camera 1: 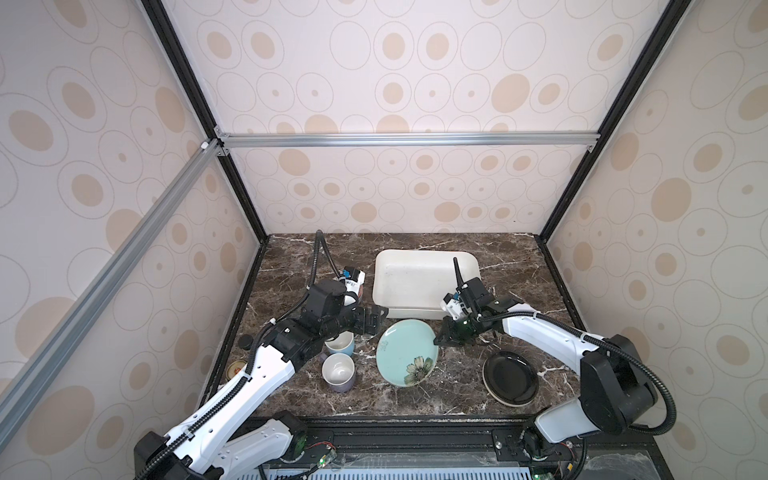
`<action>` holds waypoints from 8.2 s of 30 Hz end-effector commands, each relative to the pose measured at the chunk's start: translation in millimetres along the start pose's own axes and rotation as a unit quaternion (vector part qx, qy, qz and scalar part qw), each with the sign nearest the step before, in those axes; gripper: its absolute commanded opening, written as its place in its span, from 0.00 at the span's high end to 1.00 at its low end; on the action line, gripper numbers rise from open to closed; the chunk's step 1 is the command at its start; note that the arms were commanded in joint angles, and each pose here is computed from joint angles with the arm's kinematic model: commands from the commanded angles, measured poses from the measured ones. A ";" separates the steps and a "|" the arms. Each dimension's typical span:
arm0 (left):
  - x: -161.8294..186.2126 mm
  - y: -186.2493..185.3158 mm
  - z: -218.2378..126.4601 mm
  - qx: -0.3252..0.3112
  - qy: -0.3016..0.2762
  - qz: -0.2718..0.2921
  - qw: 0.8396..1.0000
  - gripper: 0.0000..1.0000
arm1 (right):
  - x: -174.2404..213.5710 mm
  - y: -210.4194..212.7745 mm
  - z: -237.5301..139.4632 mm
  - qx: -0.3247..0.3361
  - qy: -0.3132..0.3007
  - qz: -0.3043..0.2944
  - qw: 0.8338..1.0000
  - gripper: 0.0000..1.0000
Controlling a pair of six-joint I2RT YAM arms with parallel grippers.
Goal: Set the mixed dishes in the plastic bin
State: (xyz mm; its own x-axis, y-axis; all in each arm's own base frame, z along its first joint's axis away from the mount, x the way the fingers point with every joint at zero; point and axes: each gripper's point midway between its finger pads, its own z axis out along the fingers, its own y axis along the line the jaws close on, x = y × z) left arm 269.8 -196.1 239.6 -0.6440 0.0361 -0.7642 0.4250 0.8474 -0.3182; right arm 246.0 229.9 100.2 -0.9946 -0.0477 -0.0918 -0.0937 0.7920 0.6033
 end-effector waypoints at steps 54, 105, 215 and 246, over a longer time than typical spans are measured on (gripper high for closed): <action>92.3 8.6 51.8 0.015 0.125 -0.086 0.988 0.15 | -9.3 -45.4 13.4 -0.055 0.001 0.066 0.996 1.00; 165.1 1.6 150.1 0.024 0.281 -0.076 0.956 0.62 | -7.9 -73.5 7.9 -0.054 -0.008 0.095 0.994 1.00; -139.4 25.4 180.0 -0.015 0.049 -0.009 0.999 0.01 | -172.6 -44.3 -110.6 -0.079 -0.183 0.090 0.976 1.00; -43.4 30.8 250.7 0.044 0.144 -0.066 0.986 0.08 | -237.1 -88.1 -24.3 -0.015 -0.123 0.120 0.985 1.00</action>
State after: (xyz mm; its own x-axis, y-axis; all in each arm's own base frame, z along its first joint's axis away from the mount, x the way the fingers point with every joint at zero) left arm 471.0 -297.2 75.3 -0.8919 0.1202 -0.4360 0.3231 0.8439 -0.4283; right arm 486.7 139.0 79.9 -0.9341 0.3365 -0.1197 0.1859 0.7442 0.6415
